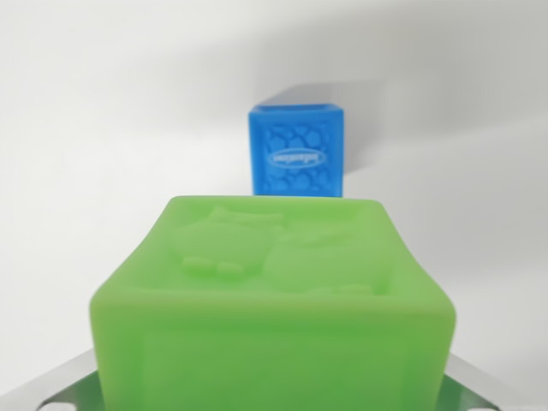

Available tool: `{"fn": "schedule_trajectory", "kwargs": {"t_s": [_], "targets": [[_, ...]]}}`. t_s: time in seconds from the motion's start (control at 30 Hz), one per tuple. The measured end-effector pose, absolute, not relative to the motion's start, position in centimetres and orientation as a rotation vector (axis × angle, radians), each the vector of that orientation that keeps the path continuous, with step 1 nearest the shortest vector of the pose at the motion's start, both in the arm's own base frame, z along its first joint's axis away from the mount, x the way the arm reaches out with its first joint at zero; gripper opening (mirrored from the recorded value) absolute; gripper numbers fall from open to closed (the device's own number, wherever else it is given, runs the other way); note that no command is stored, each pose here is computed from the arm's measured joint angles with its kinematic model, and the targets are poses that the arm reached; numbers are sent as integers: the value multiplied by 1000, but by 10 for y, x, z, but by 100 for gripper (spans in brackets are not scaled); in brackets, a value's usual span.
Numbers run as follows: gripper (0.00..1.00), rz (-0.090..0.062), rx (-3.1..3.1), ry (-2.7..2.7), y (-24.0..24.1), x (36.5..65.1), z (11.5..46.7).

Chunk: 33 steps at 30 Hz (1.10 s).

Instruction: Stack cube

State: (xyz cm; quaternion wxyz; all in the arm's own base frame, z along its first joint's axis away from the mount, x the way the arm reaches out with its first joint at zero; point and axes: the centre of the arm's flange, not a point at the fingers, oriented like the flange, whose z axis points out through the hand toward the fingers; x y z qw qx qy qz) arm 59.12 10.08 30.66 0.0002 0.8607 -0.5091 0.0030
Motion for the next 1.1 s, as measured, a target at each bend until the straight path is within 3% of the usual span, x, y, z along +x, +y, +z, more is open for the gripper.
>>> {"fn": "schedule_trajectory", "kwargs": {"t_s": [0.37,0.57,1.1], "targets": [[0,9,2723,-1564,89,600,314],[0,-3,2721,-1561,89,601,290],[0,-6,2724,-1562,90,601,246]]}}
